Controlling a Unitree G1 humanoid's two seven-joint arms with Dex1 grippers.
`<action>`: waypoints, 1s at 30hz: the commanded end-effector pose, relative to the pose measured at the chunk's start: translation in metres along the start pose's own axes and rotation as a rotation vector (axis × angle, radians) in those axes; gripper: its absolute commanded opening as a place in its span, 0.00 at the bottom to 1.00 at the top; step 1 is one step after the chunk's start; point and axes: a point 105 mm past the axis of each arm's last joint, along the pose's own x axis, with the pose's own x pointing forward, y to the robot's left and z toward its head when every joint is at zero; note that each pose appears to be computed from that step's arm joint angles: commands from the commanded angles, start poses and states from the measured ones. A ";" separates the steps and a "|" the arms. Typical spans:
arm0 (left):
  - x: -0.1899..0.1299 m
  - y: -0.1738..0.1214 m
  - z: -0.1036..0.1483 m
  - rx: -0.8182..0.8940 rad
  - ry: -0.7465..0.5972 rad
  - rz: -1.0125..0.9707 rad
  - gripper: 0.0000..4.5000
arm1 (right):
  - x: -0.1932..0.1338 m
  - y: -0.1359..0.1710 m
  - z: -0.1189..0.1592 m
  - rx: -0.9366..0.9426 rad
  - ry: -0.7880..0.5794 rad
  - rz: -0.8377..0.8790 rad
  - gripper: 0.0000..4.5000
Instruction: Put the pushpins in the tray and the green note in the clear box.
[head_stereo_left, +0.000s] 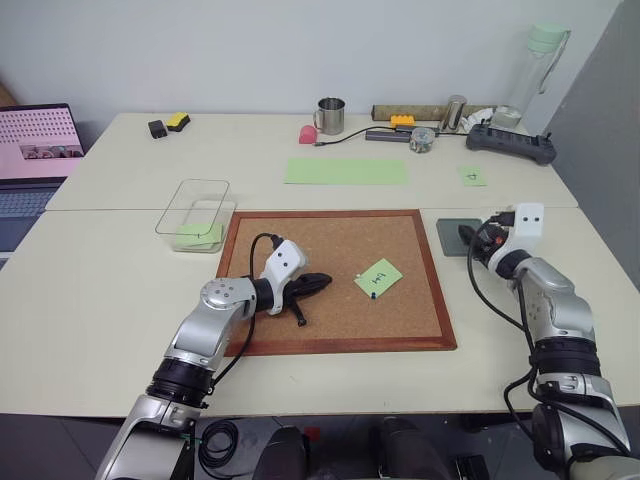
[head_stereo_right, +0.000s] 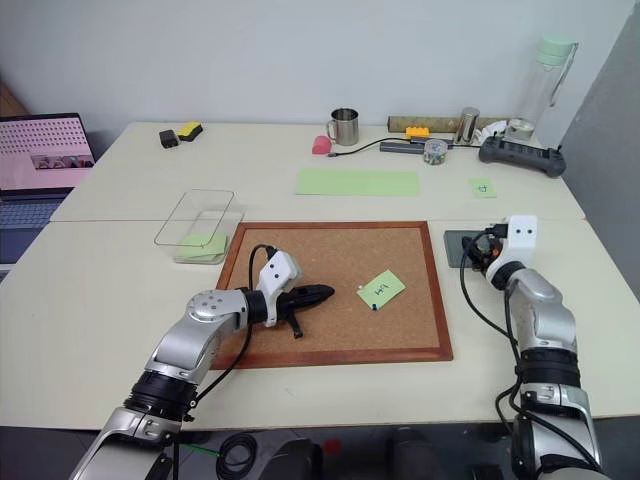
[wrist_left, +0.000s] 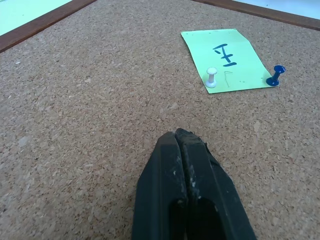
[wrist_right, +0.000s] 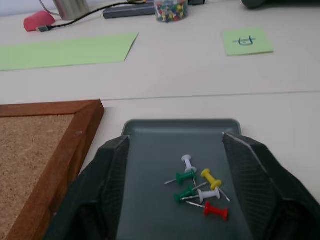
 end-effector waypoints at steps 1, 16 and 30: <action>-0.008 0.004 -0.020 -0.031 0.072 0.033 0.00 | -0.017 0.045 0.033 -0.080 -0.127 0.220 0.85; -0.004 0.004 -0.019 -0.018 0.079 0.014 0.00 | -0.067 0.175 -0.034 -0.159 0.045 0.714 0.85; -0.008 0.005 -0.019 -0.015 0.081 0.022 0.00 | -0.060 0.184 -0.054 -0.200 0.070 0.763 0.54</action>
